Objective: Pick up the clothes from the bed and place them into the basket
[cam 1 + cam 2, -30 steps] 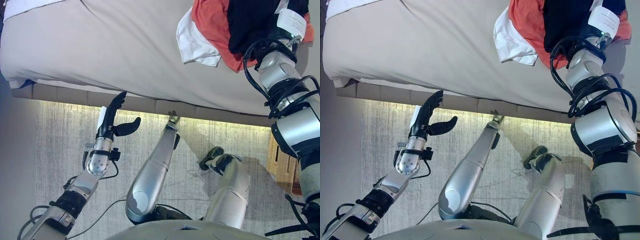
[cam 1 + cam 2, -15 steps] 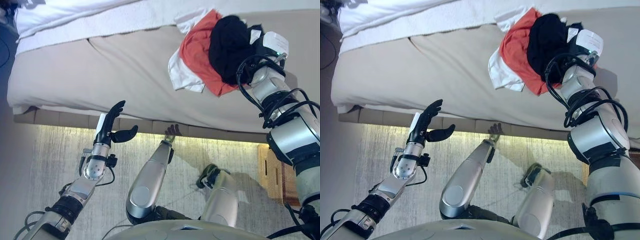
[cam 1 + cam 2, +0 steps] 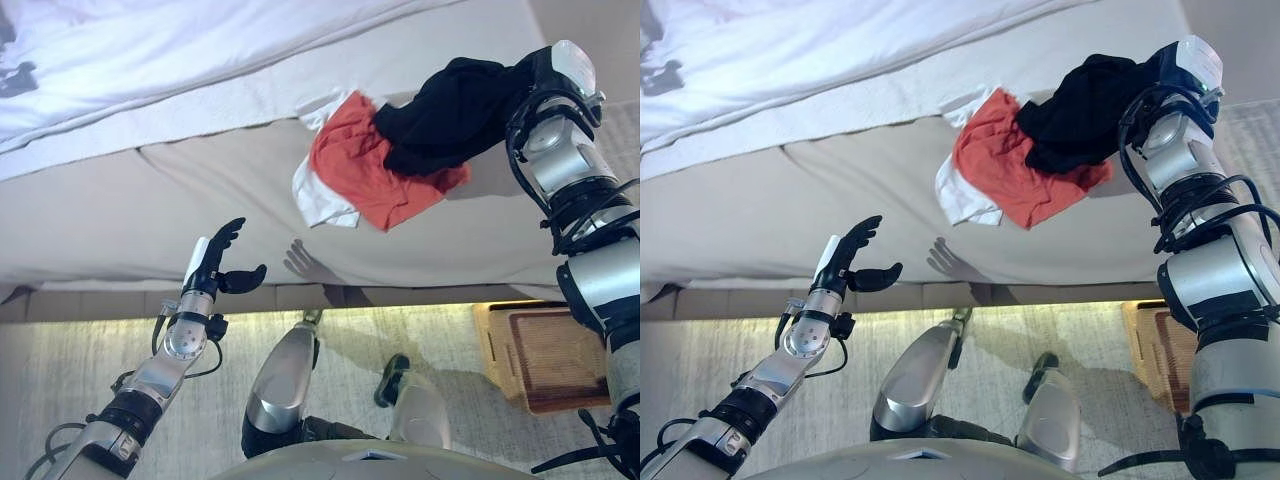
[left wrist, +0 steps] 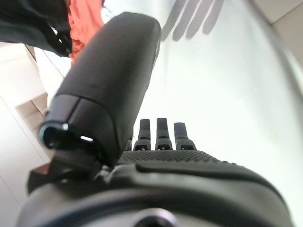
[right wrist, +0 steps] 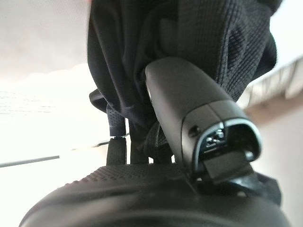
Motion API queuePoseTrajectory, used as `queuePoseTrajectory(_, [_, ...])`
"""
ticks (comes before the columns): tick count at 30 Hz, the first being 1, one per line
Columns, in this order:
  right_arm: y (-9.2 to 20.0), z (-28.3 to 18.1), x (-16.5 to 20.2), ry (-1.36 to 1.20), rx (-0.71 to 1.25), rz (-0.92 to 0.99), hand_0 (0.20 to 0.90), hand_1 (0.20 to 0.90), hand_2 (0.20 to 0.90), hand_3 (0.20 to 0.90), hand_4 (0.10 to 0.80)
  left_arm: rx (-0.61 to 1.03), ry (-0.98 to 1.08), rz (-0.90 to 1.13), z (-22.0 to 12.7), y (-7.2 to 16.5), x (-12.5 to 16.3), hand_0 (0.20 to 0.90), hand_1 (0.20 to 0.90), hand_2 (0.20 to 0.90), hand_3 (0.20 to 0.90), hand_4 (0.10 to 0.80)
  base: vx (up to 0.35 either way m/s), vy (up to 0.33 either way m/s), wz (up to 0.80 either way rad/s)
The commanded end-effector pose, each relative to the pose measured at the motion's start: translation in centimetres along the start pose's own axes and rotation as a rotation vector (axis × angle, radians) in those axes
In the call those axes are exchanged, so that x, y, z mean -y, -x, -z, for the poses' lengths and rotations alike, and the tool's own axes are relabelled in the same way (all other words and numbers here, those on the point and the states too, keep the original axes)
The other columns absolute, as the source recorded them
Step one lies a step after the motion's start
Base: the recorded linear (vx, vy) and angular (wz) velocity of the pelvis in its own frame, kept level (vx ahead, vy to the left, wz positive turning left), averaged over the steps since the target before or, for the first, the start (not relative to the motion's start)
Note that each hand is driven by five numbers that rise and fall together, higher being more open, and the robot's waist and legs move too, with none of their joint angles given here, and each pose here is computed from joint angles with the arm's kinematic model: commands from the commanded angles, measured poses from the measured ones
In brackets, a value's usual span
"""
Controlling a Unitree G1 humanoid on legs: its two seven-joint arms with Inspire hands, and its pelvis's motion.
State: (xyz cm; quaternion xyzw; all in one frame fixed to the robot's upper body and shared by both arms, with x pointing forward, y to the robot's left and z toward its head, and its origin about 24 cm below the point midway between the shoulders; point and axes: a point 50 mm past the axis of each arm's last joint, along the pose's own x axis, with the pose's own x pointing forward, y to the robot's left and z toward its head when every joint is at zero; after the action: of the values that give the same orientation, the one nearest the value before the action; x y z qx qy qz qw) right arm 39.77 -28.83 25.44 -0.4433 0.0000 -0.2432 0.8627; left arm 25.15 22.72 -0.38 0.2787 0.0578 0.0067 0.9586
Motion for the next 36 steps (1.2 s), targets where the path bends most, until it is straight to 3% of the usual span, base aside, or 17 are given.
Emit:
queuePoseTrajectory(1, [0.0, -0.2, 4.2, 0.009, 0.129, 0.128, 0.3, 0.3, 0.3, 0.2, 0.1, -0.003, -0.037, -0.007, 1.0, 0.6, -0.1, 0.9, 0.9, 0.9, 0.9, 0.8, 0.055, 0.026, -0.28])
queuePoseTrajectory(14, [0.6, 0.1, 9.6, -0.008, 0.19, 0.237, 0.3, 0.3, 0.3, 0.2, 0.1, -0.116, -0.108, 0.006, 3.5, 0.8, 1.2, 0.9, 0.9, 0.9, 0.9, 0.8, 0.025, 0.001, -0.28])
queuePoseTrajectory(22, [1.6, 2.9, 13.6, -0.038, 0.131, 0.367, 0.3, 0.3, 0.3, 0.2, 0.1, -0.152, -0.158, -0.002, 4.0, 0.2, 1.1, 0.9, 0.9, 0.9, 0.9, 0.8, 0.008, -0.036, -0.25])
queuePoseTrajectory(31, [2.3, 4.4, 15.6, -0.013, 0.067, 0.424, 0.3, 0.3, 0.3, 0.2, 0.1, -0.166, -0.177, 0.025, 4.1, -0.1, 1.6, 0.9, 0.9, 0.9, 0.9, 0.8, 0.004, -0.029, -0.19])
queuePoseTrajectory(36, [2.3, 5.6, 15.0, 0.007, 0.02, 0.346, 0.3, 0.3, 0.3, 0.2, 0.1, -0.16, -0.183, 0.038, 3.9, -0.3, 1.7, 0.9, 0.9, 0.9, 0.9, 0.8, -0.01, -0.028, -0.15])
